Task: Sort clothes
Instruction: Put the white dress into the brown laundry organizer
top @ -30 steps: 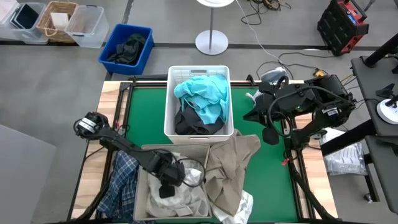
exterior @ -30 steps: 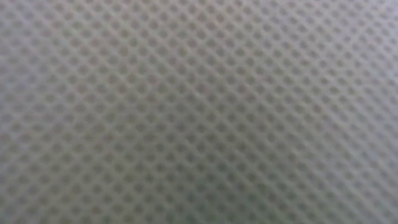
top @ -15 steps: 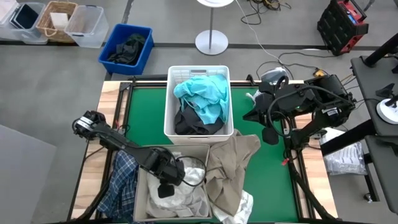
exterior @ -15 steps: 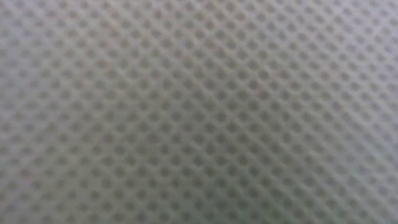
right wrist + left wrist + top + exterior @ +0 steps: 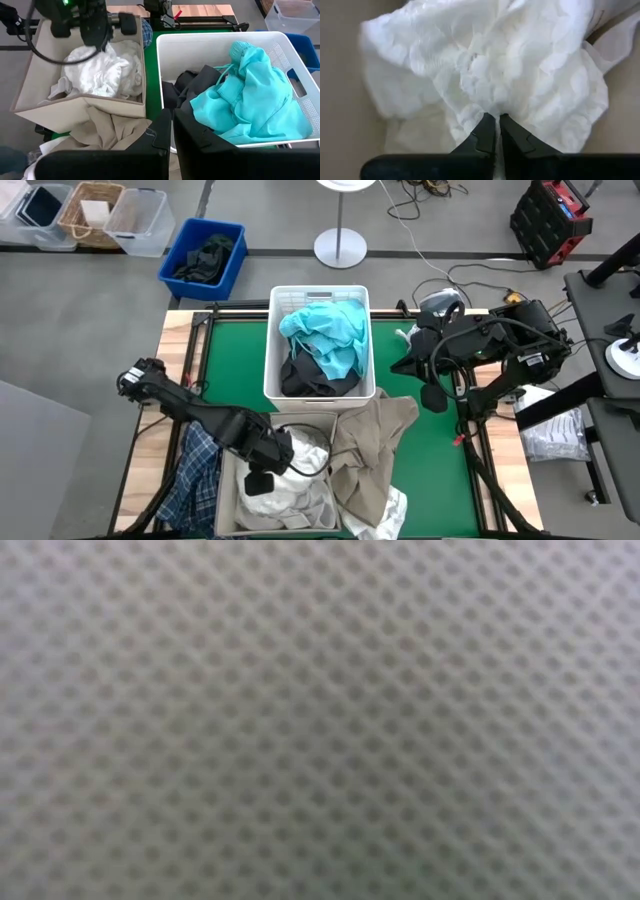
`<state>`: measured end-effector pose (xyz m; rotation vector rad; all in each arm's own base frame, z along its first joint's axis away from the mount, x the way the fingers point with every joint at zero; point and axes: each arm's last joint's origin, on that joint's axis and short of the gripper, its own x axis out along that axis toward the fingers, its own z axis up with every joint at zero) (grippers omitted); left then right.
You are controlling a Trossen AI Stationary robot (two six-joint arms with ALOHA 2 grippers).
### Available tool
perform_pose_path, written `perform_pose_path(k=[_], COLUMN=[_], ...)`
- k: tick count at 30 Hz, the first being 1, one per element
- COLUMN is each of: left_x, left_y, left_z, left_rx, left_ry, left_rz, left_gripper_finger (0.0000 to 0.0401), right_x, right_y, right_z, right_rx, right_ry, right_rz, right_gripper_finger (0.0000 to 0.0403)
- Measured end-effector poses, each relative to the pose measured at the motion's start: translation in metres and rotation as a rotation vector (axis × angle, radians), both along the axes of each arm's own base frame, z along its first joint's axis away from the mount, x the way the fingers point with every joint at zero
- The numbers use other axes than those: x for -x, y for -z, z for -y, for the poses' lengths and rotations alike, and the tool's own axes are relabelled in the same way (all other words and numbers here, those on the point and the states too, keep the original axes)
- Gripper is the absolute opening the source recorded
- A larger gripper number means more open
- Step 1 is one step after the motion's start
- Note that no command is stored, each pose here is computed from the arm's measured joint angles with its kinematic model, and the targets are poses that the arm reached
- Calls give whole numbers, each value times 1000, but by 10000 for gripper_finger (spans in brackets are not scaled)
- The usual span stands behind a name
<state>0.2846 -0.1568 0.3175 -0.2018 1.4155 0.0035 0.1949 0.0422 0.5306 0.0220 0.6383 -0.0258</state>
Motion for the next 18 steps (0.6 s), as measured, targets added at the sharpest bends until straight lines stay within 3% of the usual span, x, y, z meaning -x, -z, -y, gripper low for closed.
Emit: perform_pose_path(k=[9,13,18], left_x=[17,17,17], left_y=[-54,-72,-82], left_z=[-10,-11,-12], left_rx=[-16,31,49], left_ry=[-51,-93,-142], left_rz=[-19,54,94], left_gripper_finger=[0,12,67], right_x=[0,0,0], right_y=[0,0,0], right_z=[0,0,0], right_rx=[-13,-19,-22], right_ry=[7,12,15], right_rz=[0,0,1], right_gripper_finger=[29,77,150])
